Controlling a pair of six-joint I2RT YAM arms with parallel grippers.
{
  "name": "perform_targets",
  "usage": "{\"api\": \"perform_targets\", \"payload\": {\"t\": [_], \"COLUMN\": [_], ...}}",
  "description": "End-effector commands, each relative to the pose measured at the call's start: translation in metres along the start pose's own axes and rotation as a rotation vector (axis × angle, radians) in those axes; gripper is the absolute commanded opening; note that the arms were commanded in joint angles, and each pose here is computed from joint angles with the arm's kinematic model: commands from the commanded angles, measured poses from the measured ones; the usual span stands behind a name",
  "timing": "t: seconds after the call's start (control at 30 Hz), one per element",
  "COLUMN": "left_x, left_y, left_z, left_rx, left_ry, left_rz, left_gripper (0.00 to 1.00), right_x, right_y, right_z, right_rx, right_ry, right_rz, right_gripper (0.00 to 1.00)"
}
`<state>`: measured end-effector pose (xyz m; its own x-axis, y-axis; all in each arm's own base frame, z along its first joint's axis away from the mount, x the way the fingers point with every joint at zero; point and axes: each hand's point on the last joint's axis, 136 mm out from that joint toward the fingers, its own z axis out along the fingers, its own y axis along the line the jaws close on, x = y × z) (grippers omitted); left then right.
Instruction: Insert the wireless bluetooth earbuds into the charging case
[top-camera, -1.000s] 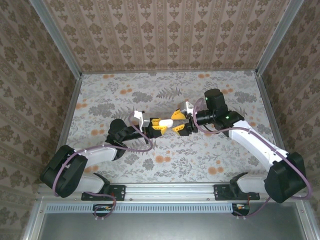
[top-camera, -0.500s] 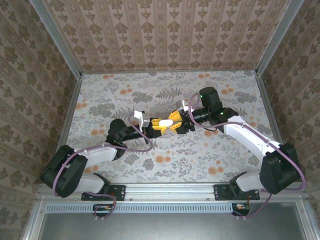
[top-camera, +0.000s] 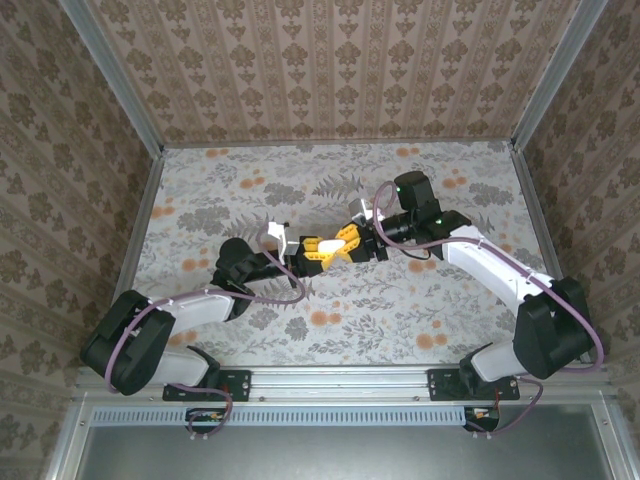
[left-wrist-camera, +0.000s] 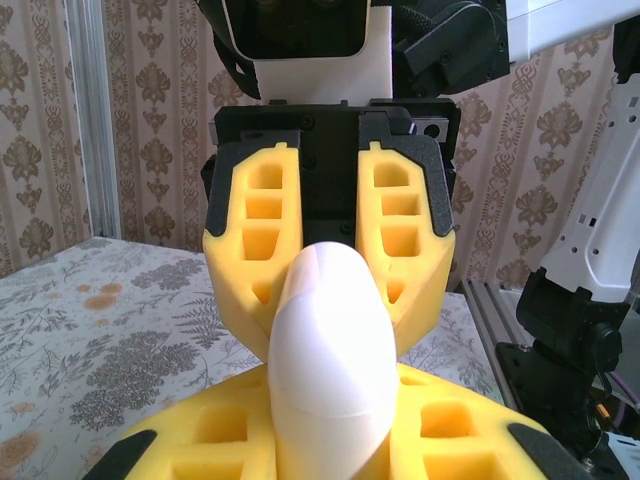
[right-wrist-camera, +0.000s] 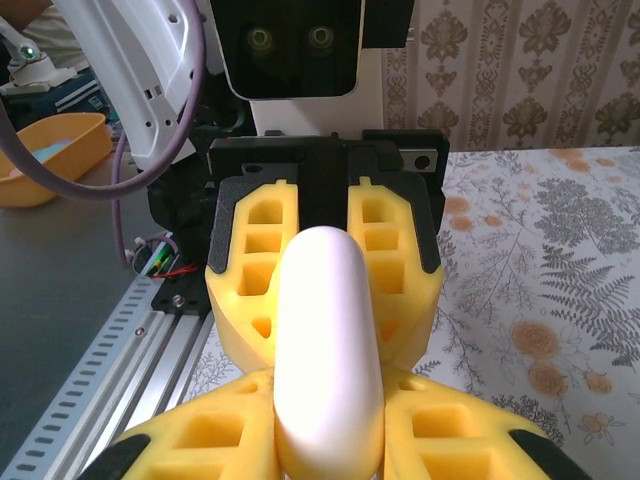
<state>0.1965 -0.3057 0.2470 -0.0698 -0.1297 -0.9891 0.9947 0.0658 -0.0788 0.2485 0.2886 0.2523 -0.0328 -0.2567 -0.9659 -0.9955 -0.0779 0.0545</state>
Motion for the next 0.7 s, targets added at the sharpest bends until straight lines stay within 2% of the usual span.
{"api": "perform_targets", "payload": {"t": [0.0,0.17,0.4,0.6,0.67], "left_x": [-0.008,-0.008,-0.006,-0.005,-0.005], "left_y": [-0.006,-0.003,0.006,0.014,0.020], "left_z": [-0.001,-0.001,0.000,-0.005,-0.008], "left_rx": [0.011,-0.005,-0.049,-0.116,-0.164], "left_ry": [-0.029,-0.028,-0.009,0.014,0.046], "left_rz": [0.057,0.053,0.061,0.054,0.048], "left_gripper": [0.14,0.21,0.55,0.75,0.79], "right_x": [-0.011,-0.010,-0.008,-0.002,0.005], "right_y": [0.010,0.011,0.015,0.015,0.011], "right_z": [0.000,0.000,-0.012,-0.023,-0.027], "right_rx": [-0.067,-0.066,-0.028,0.047,0.087], "right_ry": [-0.030,-0.022,0.033,0.106,0.139], "right_rz": [-0.021,-0.030,-0.012,0.072,0.164], "right_gripper": [0.20,0.19,0.20,0.20,0.19]}}
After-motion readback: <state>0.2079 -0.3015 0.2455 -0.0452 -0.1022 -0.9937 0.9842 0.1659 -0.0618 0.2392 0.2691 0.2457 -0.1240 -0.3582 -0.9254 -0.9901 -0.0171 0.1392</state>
